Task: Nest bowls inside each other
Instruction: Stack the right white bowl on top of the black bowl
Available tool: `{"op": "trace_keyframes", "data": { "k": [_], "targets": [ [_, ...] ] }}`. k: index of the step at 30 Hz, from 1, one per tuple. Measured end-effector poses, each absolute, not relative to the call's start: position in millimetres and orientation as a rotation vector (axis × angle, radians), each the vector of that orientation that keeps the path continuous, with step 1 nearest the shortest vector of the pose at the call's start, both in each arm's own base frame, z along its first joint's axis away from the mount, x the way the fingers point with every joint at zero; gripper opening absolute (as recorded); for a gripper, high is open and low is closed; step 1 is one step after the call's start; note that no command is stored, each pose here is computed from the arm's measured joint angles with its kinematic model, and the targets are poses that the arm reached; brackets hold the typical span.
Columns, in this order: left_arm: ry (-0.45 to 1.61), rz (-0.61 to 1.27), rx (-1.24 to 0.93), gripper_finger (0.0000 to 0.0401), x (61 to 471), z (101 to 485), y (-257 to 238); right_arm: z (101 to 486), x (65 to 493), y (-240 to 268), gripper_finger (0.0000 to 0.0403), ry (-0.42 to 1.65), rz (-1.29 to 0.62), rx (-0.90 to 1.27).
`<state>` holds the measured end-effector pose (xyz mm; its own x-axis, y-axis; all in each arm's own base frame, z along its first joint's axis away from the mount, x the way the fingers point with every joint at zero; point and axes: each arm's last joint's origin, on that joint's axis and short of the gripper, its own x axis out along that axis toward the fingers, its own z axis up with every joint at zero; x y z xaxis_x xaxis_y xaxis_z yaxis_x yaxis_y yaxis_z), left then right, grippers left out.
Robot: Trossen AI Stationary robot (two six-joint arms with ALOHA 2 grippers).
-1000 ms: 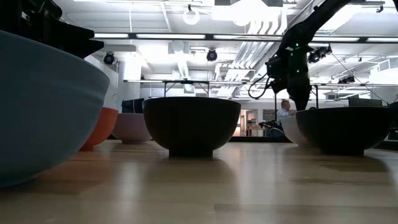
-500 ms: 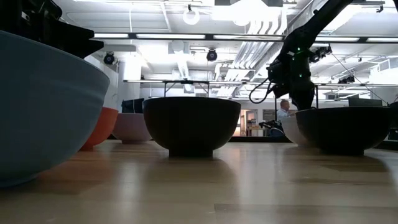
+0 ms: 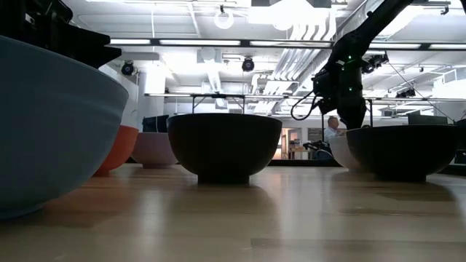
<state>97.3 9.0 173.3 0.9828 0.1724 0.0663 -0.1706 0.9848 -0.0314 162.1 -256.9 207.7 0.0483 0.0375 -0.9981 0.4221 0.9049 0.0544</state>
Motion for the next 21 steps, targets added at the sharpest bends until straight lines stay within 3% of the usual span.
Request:
{"op": "trace_keyframes", "data": {
  "k": [11, 21],
  "targets": [
    [-0.068, 0.172, -0.025, 0.0186, 97, 173, 9, 208, 162, -256, 0.0077, 1.508, -0.311, 0.402],
    [-0.068, 0.172, -0.025, 0.0186, 97, 173, 9, 192, 157, -247, 0.0008, 1.539, -0.268, 0.446]
  ]
}}
